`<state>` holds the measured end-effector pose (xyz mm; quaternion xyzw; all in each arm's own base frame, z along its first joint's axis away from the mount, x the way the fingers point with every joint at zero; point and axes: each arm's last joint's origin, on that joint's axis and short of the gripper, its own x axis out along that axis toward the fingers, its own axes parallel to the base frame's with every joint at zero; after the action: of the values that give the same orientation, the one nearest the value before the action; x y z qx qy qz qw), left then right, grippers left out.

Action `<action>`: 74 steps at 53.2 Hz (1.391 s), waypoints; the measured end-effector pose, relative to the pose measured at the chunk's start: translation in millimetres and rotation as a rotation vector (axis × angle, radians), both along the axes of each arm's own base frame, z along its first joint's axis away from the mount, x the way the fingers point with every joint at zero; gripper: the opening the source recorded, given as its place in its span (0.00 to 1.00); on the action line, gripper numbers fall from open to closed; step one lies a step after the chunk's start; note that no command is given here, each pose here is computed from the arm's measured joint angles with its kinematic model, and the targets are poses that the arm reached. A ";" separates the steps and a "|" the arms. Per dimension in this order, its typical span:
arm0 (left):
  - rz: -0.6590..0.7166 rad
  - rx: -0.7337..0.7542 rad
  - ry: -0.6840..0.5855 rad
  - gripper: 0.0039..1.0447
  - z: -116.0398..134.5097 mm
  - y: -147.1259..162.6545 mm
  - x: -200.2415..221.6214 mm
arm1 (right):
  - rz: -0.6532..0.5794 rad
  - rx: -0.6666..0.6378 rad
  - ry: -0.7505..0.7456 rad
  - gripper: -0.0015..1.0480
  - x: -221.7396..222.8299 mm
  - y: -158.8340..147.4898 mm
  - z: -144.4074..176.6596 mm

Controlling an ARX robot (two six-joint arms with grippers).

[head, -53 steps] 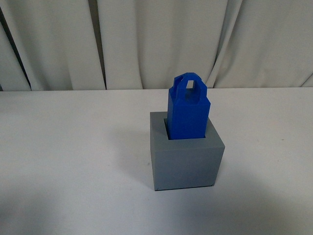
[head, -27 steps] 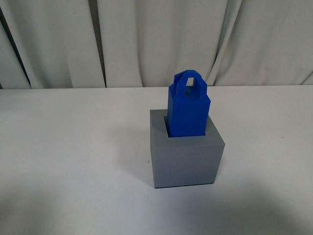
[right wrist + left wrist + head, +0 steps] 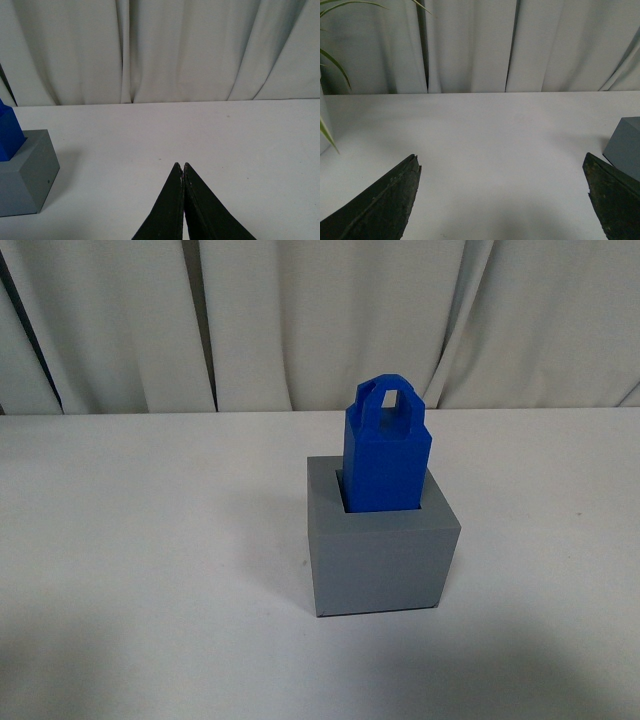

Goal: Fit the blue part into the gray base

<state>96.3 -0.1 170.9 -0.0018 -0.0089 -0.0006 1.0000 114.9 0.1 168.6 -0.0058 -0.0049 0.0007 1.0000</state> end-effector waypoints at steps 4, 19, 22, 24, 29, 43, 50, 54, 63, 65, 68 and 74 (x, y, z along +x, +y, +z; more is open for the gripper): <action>0.000 0.000 0.000 0.94 0.0 0.0 0.0 | 0.000 0.000 0.000 0.02 -1.4 0.0 -0.1; 0.000 0.000 0.000 0.94 0.0 0.0 0.0 | 0.000 0.000 0.000 0.02 -5.6 0.0 -0.4; 0.000 0.000 0.000 0.94 0.0 0.0 0.0 | 0.000 0.000 0.001 0.02 -6.3 0.0 -0.6; 0.000 0.000 0.000 0.94 0.0 0.0 0.0 | 0.000 0.000 0.001 0.02 -7.2 0.0 -0.7; 0.001 0.000 0.000 0.94 0.0 0.0 0.0 | 0.002 0.000 0.037 0.02 -14.0 0.1 -5.3; 0.000 0.000 0.000 0.94 0.0 0.0 0.0 | 0.002 0.000 0.006 0.13 -17.2 0.0 -3.2; 0.000 0.000 0.000 0.94 0.0 0.0 0.0 | 0.002 0.000 0.006 0.31 -17.2 0.0 -3.3; 0.000 0.000 0.000 0.94 0.0 0.0 0.0 | 0.002 0.000 0.006 0.43 -17.3 0.0 -3.2; 0.000 0.000 0.000 0.94 0.0 0.0 0.0 | 0.002 0.000 0.006 0.68 -17.3 0.0 -3.2; 0.000 0.000 0.000 0.94 0.0 0.0 0.0 | 0.002 0.000 0.006 0.73 -17.3 0.0 -3.2; 0.000 0.000 0.000 0.94 0.0 0.0 0.0 | 0.002 0.000 0.006 0.82 -17.3 0.0 -3.2; 0.000 0.000 0.000 0.94 0.0 0.0 0.0 | 0.002 0.001 0.006 0.95 -17.3 0.0 -3.2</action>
<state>96.3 -0.1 170.9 -0.0018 -0.0089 -0.0004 1.0000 97.6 0.1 165.4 -0.0052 -0.0020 0.0015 1.0000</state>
